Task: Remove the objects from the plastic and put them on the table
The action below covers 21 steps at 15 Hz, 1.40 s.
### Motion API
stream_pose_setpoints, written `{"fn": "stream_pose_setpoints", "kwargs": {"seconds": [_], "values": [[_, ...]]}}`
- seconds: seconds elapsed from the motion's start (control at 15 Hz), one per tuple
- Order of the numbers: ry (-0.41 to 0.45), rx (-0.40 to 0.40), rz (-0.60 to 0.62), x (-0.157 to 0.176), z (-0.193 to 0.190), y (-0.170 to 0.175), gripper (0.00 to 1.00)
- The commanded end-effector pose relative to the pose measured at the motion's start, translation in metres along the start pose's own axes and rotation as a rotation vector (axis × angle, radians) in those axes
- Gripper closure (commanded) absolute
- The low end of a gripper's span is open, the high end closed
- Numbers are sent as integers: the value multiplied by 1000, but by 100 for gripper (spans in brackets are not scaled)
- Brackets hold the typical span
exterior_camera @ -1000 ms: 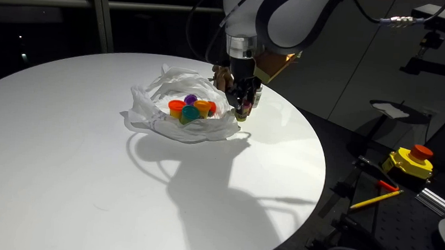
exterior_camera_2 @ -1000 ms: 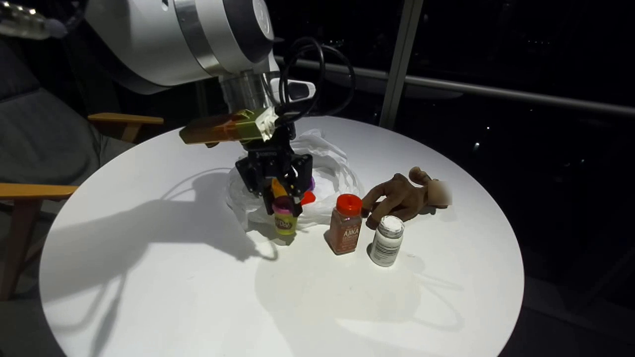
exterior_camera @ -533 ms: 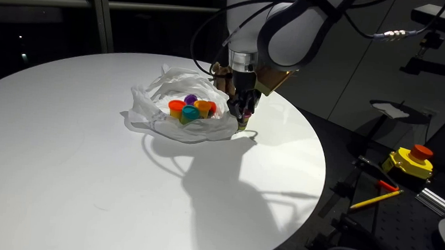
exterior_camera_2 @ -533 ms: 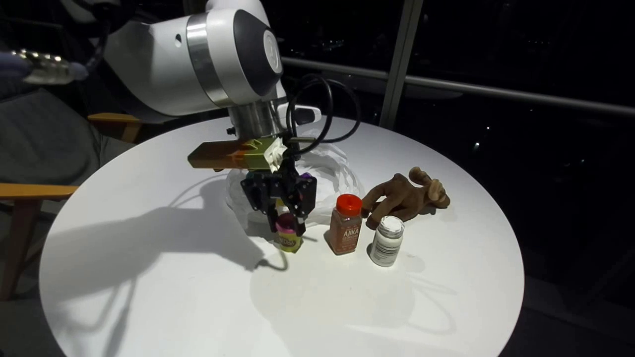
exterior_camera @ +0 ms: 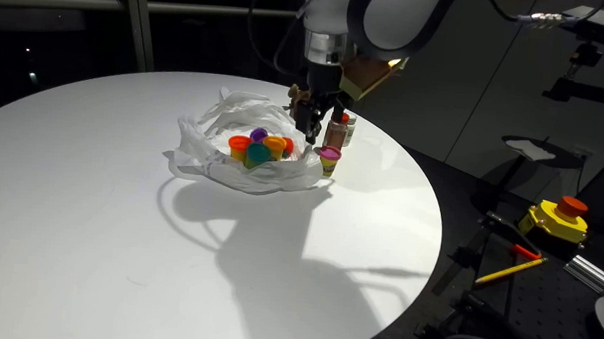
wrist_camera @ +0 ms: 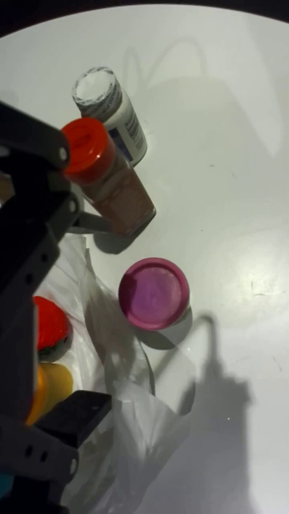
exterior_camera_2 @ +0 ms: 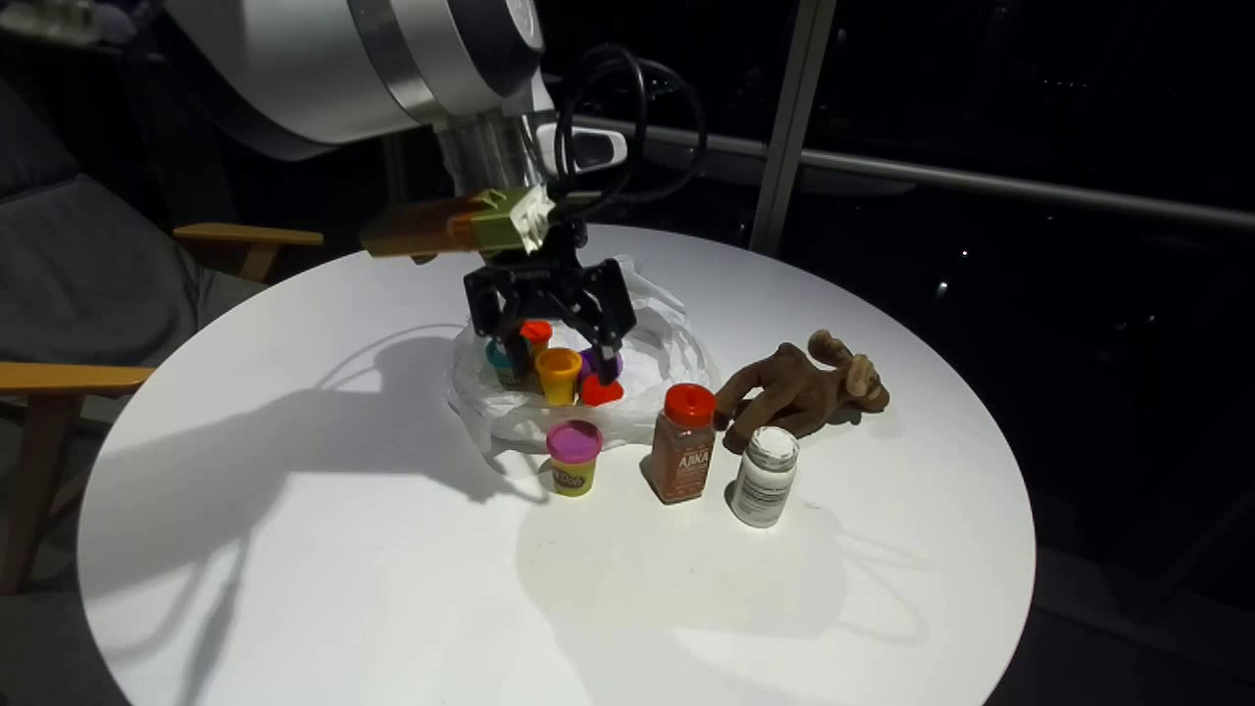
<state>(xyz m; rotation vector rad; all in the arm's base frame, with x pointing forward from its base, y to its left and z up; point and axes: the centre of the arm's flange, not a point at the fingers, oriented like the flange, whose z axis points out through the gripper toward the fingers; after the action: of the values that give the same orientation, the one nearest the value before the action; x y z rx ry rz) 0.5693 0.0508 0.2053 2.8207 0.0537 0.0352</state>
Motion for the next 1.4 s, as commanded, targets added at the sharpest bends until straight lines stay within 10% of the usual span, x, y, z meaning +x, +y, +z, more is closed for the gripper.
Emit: {"fn": "stream_pose_setpoints", "kwargs": {"seconds": [0.0, 0.47, 1.33], "values": [[11, -14, -19, 41, -44, -30, 0], [21, 19, -309, 113, -28, -96, 0], [9, 244, -390, 164, 14, -83, 0]]}}
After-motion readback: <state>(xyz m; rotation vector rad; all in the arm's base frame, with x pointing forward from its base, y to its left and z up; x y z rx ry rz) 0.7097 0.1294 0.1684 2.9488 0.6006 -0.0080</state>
